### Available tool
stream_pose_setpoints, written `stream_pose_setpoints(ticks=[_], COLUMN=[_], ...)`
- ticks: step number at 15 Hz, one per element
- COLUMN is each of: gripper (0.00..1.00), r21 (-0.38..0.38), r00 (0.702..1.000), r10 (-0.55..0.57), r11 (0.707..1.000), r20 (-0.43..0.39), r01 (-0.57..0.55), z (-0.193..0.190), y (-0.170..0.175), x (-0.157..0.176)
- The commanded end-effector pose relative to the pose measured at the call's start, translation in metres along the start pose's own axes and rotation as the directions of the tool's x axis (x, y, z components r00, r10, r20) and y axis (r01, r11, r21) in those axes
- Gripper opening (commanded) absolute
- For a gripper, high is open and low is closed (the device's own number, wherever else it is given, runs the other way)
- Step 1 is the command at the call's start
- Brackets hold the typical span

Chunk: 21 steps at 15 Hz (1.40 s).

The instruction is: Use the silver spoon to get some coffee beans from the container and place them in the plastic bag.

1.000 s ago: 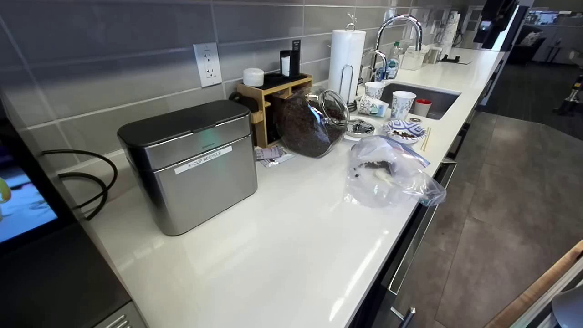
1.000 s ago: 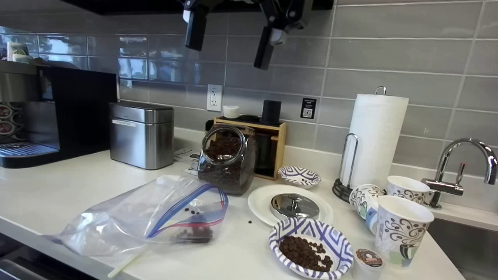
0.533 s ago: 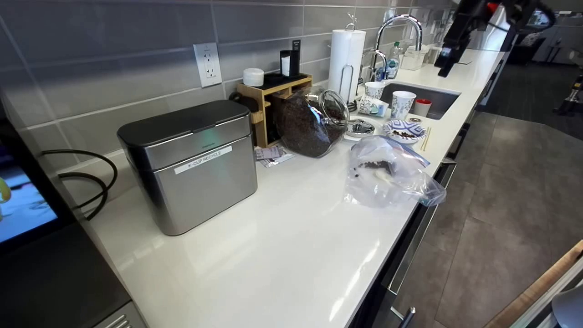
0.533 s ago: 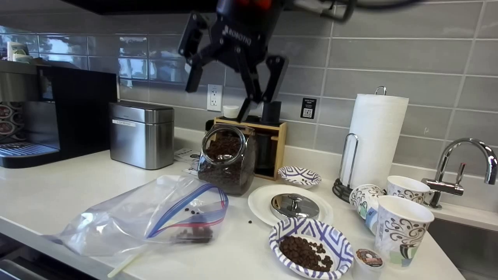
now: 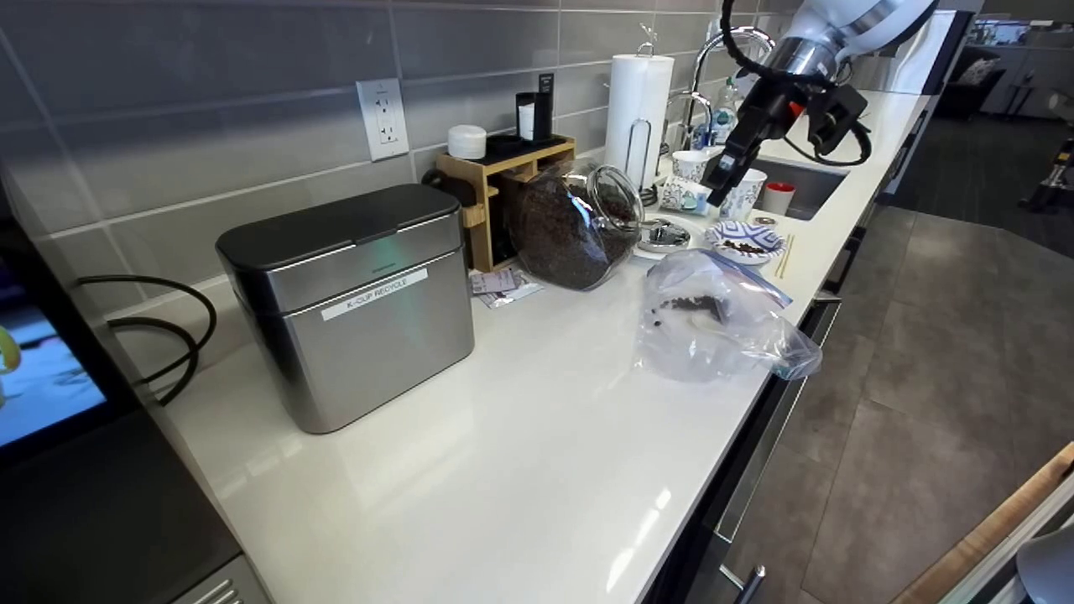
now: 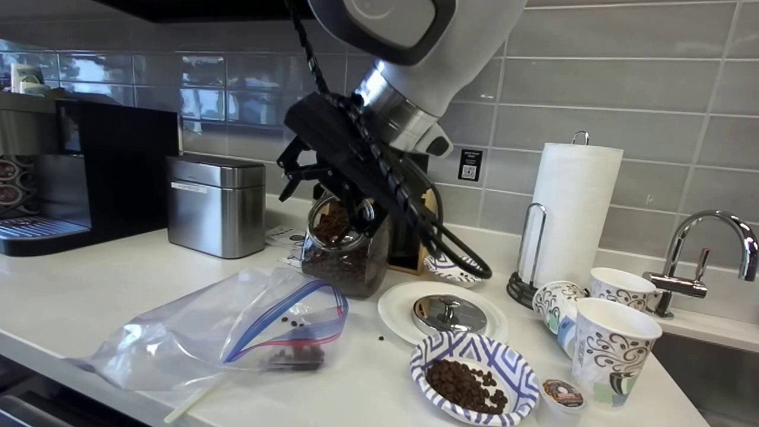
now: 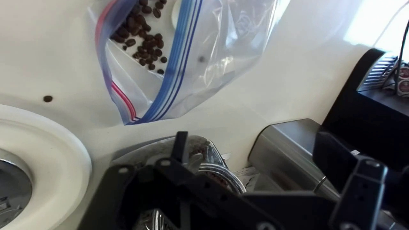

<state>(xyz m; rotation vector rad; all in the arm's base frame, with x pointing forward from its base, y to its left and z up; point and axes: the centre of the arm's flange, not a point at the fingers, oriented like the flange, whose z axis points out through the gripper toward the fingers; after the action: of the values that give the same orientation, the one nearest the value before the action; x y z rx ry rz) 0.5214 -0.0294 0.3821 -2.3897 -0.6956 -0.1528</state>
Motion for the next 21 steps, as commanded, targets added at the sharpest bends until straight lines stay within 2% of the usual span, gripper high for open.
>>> stream_pose_setpoints(ticks=[1, 2, 7, 13, 21], gripper=[1.00, 1.00, 1.00, 1.00, 1.00], r21=[0.084, 0.120, 0.205, 0.258, 0.283], r00=[1.000, 0.999, 0.997, 0.993, 0.981], r10=[0.011, 0.031, 0.072, 0.108, 0.170], r11=[0.996, 0.992, 0.976, 0.959, 0.940], r20=[-0.024, -0.014, 0.015, 0.050, 0.091], r01=[-0.009, -0.029, -0.074, -0.117, -0.190], z=[0.018, 0.023, 0.036, 0.044, 0.059], y=[0.027, 0.033, 0.050, 0.067, 0.075], x=[0.018, 0.021, 0.032, 0.044, 0.063])
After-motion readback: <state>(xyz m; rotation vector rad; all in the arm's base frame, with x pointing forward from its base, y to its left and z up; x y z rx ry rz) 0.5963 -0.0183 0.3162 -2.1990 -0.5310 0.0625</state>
